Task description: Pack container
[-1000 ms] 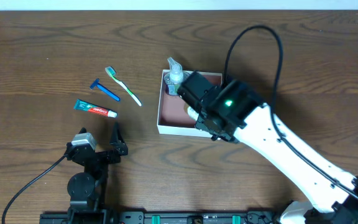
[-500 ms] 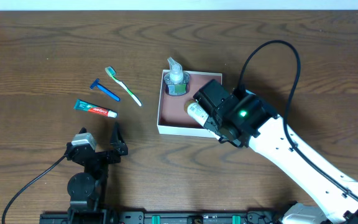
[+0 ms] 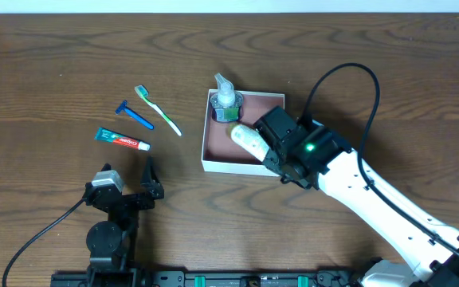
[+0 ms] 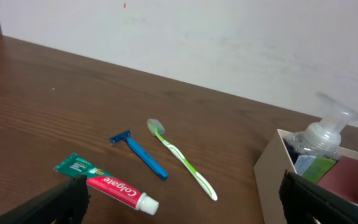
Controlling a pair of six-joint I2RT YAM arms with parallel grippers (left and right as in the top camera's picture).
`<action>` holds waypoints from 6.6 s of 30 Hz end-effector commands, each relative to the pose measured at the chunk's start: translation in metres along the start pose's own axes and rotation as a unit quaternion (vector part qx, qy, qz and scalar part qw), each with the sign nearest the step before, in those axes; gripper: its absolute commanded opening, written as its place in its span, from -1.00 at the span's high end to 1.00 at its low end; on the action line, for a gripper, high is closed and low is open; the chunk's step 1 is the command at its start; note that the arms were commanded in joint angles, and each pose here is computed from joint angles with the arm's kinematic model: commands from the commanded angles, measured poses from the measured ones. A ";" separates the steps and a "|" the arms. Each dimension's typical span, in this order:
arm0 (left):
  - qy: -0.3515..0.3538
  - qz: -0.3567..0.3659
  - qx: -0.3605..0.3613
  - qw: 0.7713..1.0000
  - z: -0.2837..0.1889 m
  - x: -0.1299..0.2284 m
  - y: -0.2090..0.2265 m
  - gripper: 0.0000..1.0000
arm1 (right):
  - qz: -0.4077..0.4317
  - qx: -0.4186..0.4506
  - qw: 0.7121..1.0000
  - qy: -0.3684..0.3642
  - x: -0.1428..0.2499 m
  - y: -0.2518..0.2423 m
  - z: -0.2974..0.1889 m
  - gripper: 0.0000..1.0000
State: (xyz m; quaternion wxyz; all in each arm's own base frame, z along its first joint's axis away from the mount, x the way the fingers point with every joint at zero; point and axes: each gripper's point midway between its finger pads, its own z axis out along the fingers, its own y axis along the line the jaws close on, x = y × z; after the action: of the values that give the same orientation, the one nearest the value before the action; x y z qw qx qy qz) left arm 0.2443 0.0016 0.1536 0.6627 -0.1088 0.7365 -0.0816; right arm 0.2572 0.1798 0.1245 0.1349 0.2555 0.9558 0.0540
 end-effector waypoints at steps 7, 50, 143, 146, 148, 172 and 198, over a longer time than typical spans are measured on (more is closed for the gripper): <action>0.023 0.006 -0.014 1.000 0.001 0.017 0.008 -0.96 | -0.024 -0.002 1.000 -0.015 -0.007 0.000 0.000 0.69; 0.023 0.006 -0.014 1.000 0.001 0.017 0.008 -0.96 | -0.110 -0.031 0.991 -0.073 -0.027 0.013 0.042 0.21; 0.023 0.006 -0.014 1.000 0.001 0.017 0.008 -0.96 | -0.321 -0.198 0.892 -0.249 -0.102 0.134 -0.051 0.97; 0.023 0.006 -0.014 1.000 0.001 0.017 0.008 -0.96 | -0.316 -0.197 0.892 -0.255 -0.109 0.132 -0.052 0.97; 0.023 0.006 -0.014 1.000 0.001 0.017 0.008 -0.96 | -0.313 -0.196 0.892 -0.260 -0.114 0.131 -0.053 0.98; 0.023 0.006 -0.014 1.000 0.001 0.017 0.008 -0.96 | -0.312 -0.204 0.891 -0.260 -0.132 0.137 -0.033 0.97; 0.023 0.006 -0.014 1.000 0.001 0.017 0.008 -0.96 | -0.321 -0.223 0.875 -0.287 -0.145 0.145 -0.105 -0.75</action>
State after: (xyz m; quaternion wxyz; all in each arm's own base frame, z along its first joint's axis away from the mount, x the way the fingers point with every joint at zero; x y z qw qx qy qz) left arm 0.2443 0.0016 0.1536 0.6627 -0.1088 0.7365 -0.0816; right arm 0.4156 0.2395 0.2295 0.4265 -0.1048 0.8886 0.1321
